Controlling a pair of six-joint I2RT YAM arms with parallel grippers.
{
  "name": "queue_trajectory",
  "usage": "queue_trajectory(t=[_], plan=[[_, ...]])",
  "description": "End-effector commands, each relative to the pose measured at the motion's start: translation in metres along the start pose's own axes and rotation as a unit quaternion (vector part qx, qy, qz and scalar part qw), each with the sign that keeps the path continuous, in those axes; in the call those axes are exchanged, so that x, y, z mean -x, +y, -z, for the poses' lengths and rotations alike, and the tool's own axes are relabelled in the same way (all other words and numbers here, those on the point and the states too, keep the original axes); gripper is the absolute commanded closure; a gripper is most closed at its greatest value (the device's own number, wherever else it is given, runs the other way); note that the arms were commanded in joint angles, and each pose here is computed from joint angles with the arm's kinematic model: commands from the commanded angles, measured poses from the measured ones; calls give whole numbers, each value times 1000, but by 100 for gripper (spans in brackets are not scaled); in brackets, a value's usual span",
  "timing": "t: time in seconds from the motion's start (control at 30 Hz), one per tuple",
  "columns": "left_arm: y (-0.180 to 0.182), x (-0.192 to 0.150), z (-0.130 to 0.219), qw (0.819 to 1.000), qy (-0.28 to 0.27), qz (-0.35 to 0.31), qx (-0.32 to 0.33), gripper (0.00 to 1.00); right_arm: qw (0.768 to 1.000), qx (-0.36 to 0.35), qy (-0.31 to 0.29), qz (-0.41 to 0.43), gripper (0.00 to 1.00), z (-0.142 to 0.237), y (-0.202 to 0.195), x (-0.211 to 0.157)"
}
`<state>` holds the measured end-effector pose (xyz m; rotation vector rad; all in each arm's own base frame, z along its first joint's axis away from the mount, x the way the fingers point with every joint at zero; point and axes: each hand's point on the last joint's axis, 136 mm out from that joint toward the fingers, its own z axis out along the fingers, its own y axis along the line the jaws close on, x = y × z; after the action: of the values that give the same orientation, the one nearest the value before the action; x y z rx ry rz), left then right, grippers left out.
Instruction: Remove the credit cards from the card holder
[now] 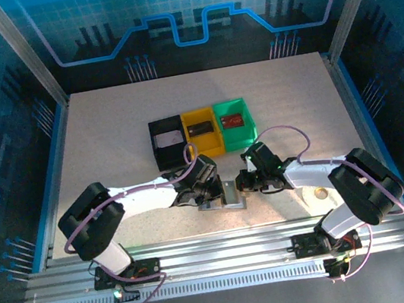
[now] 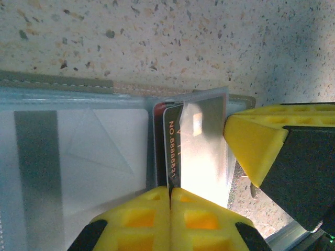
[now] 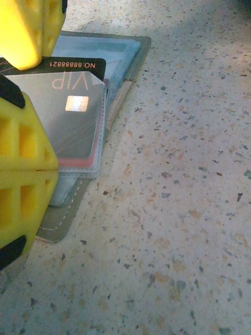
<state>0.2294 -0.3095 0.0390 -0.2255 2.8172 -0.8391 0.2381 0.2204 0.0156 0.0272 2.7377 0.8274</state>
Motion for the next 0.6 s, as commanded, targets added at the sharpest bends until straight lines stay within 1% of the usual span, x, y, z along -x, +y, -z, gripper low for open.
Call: queue_trajectory(t=[0.0,0.37,0.57], plan=[[-3,2,8,1000,-17,-2,-6,100,994,-68,76,-30,99,-7,-41,-46],[11,1,14,1000,-23,3,2,100,994,-70,76,-33,99,-8,-44,-47],[13,2,21,1000,-29,-1,-3,100,994,-70,76,-31,99,-7,-43,-46]])
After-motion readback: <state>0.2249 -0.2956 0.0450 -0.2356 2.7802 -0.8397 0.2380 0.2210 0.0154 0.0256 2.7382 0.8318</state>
